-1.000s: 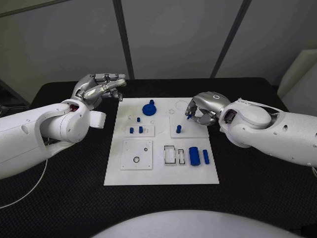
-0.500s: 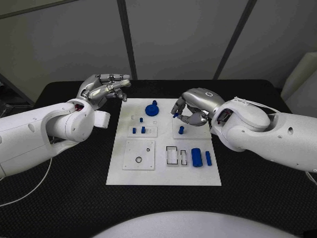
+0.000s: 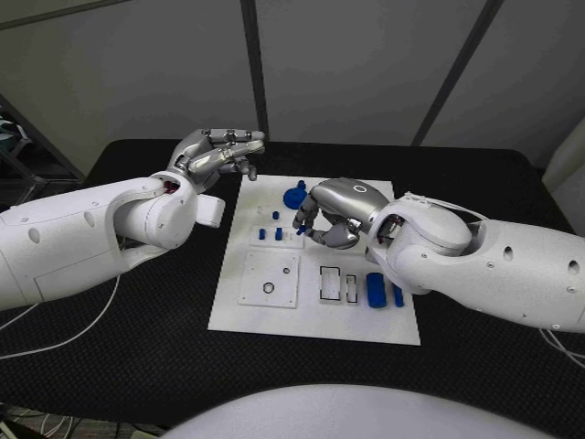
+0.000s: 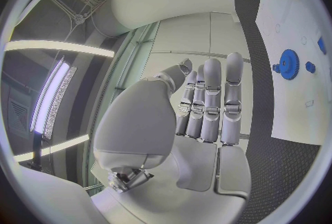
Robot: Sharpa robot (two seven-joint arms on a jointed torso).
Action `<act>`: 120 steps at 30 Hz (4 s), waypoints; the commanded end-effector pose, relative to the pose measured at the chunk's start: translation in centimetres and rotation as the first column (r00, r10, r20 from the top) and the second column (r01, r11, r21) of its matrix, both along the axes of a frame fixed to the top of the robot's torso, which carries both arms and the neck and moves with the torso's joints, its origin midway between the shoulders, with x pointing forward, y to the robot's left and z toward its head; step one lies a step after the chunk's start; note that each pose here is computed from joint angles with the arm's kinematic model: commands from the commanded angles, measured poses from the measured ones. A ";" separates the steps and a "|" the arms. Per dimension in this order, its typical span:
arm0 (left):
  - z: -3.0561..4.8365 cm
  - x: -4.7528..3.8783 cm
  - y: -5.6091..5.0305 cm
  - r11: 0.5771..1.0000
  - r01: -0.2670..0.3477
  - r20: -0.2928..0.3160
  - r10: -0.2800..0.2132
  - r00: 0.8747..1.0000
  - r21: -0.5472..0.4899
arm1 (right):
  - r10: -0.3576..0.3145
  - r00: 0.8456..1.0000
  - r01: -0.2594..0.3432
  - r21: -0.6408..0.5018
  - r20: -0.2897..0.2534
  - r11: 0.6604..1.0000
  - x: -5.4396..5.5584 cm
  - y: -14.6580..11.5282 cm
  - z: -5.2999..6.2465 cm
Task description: Assemble the parts on the task board
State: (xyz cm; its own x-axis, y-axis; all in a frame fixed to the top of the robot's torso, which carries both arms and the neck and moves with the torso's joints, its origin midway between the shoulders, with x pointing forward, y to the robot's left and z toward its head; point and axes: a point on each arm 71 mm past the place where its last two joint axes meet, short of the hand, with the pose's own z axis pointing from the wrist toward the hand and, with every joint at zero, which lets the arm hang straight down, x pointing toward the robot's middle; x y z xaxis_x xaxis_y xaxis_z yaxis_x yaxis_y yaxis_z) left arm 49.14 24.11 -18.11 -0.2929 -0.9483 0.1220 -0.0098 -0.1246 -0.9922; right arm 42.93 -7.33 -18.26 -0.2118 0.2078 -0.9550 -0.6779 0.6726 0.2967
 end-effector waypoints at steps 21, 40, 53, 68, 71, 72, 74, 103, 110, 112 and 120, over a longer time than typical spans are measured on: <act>0.07 0.17 -1.0 1.000 0.027 -0.001 -0.027 1.000 -0.016 | 0.078 0.991 -0.089 -0.093 -0.112 0.992 -1.4 2.5 -4.1; 0.07 0.19 -1.0 0.999 0.030 -0.002 -0.030 1.000 -0.016 | 0.080 0.989 -0.094 -0.105 -0.125 0.990 -1.6 3.1 -5.0; 0.07 0.16 -1.1 0.999 0.035 -0.004 -0.035 0.999 -0.018 | 0.067 0.989 -0.085 -0.132 -0.129 0.988 -1.4 3.3 -5.4; 0.08 0.12 -1.2 0.999 0.043 -0.006 -0.044 0.999 -0.021 | 0.076 0.988 -0.099 -0.169 -0.138 0.981 -1.6 3.8 -5.7; 0.09 0.12 -1.2 0.999 0.044 -0.007 -0.044 0.999 -0.021 | 0.081 0.987 -0.105 -0.172 -0.139 0.979 -1.7 3.9 -5.8; 0.10 0.12 -1.2 0.999 0.044 -0.007 -0.044 0.999 -0.020 | 0.083 0.987 -0.108 -0.174 -0.141 0.979 -1.7 3.9 -5.8; 0.10 0.11 -1.2 0.999 0.044 -0.007 -0.044 0.999 -0.021 | 0.085 0.986 -0.110 -0.178 -0.143 0.978 -1.7 3.9 -5.8; 0.02 0.23 -0.8 0.999 0.044 -0.011 -0.044 0.999 -0.019 | -0.011 0.998 0.013 0.048 -0.060 0.999 -2.3 -1.4 -3.3; -0.02 0.23 -0.6 0.999 0.045 -0.010 -0.046 0.999 -0.020 | -0.115 0.989 0.117 0.012 -0.096 0.993 0.1 -5.3 -1.1; -0.03 0.23 -0.6 0.999 0.047 -0.009 -0.047 0.999 -0.021 | -0.147 0.985 0.146 -0.012 -0.092 0.989 1.0 -6.6 -0.8; -0.06 0.32 -0.8 0.998 0.050 -0.007 -0.050 0.999 -0.024 | -0.187 0.979 0.182 -0.065 -0.084 0.981 3.0 -8.9 -1.1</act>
